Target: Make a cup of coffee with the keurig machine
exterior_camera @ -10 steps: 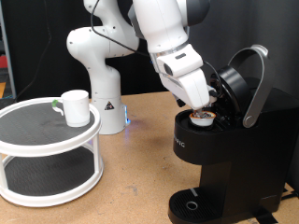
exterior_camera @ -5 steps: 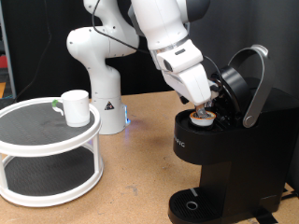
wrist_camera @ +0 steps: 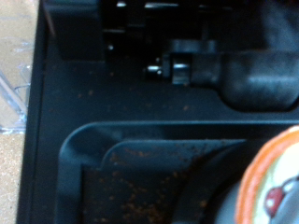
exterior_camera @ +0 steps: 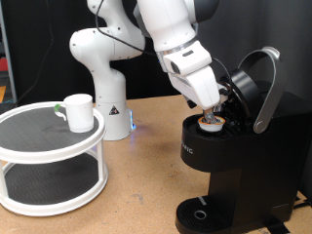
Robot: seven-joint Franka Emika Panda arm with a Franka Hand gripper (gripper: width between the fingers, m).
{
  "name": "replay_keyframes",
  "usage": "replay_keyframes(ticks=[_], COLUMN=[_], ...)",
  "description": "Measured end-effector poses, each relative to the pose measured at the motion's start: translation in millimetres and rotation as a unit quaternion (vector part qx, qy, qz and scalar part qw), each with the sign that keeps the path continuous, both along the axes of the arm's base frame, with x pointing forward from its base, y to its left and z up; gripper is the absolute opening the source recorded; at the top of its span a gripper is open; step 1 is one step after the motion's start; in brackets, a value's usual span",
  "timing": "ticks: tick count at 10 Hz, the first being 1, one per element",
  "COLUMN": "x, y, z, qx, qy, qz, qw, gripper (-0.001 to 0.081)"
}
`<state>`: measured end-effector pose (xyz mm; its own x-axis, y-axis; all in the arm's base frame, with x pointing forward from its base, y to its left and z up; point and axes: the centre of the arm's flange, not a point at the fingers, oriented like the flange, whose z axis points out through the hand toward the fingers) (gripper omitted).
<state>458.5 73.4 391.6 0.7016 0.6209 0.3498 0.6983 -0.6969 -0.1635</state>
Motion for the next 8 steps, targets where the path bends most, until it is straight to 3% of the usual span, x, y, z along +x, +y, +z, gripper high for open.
replay_keyframes(ticks=[8], x=[-12.9], y=[-0.9], z=[5.1], qx=[0.001], qy=[-0.002], qz=[0.008], qw=[1.0], gripper=[0.0807])
